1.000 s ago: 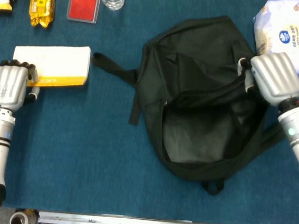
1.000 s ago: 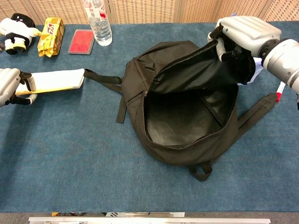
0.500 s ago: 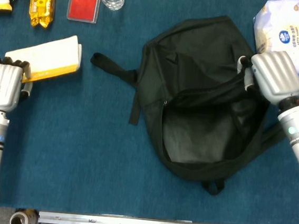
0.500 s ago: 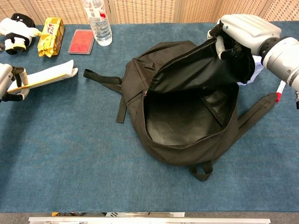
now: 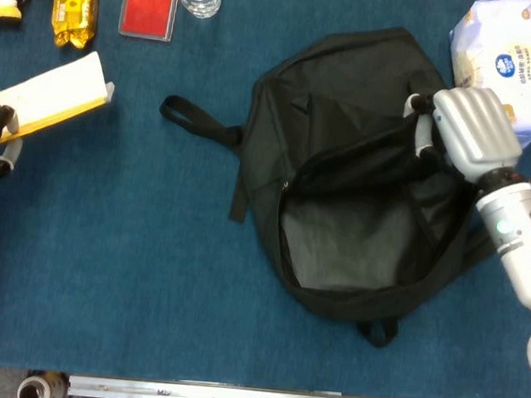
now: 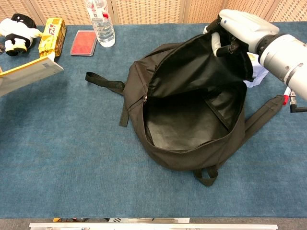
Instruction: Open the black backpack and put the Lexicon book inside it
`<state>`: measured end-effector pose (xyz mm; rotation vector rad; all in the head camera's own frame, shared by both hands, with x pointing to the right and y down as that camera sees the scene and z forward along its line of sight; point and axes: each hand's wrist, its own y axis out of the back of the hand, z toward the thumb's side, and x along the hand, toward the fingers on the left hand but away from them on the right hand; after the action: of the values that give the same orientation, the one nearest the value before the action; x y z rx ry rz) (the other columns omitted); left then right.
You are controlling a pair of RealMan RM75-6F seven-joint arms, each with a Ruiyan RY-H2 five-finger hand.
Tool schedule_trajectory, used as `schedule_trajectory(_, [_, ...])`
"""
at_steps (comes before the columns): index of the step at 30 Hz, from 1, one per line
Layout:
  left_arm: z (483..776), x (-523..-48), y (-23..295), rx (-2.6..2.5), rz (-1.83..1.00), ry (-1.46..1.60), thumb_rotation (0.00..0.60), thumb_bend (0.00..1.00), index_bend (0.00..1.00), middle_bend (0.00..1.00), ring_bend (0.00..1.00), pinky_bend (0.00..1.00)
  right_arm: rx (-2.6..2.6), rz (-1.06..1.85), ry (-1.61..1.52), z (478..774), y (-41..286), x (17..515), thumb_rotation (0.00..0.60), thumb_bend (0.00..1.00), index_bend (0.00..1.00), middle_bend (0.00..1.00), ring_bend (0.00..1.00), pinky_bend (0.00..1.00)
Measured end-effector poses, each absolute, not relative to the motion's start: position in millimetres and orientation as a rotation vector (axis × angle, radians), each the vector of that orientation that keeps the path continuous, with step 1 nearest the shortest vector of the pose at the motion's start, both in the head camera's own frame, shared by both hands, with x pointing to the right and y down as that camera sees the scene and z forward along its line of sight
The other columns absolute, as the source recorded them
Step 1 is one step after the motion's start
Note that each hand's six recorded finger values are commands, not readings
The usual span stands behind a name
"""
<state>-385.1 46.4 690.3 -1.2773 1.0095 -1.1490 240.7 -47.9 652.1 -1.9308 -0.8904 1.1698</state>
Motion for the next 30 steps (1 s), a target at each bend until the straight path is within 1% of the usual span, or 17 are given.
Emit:
schedule_trajectory(5, [668.5,-389.5,52.8,-1.274,-1.076,0.994,0.600,0.39,0.71,0.63,0.45,0.44,-1.990,1.123,-0.951,646.3,-52.2,223.7,0.600,0.91,0.73,0.67,0.62,0.84])
schedule_trajectory(18, [636.2,-381.5,64.4,-1.316,-0.908,0.949,0.600,0.39,0.72,0.63,0.45,0.44,-2.072,0.910,-1.206,611.1,-73.5,180.1,0.600,0.92,0.73,0.67,0.63,0.84])
schedule_trajectory(23, [623.8,-382.0,63.6,-1.308,-0.861,0.950,0.600,0.39,0.72,0.63,0.45,0.44,-2.109,0.864,-1.247,605.6,-73.8,161.7,0.600,0.92,0.73,0.67,0.63,0.84])
schedule_trajectory(30, [611.6,-382.9,63.8,-1.318,-0.811,0.965,0.600,0.39,0.72,0.64,0.45,0.44,-2.173,0.791,-1.278,599.9,-66.3,126.4,0.600,0.92,0.73,0.67,0.63,0.84])
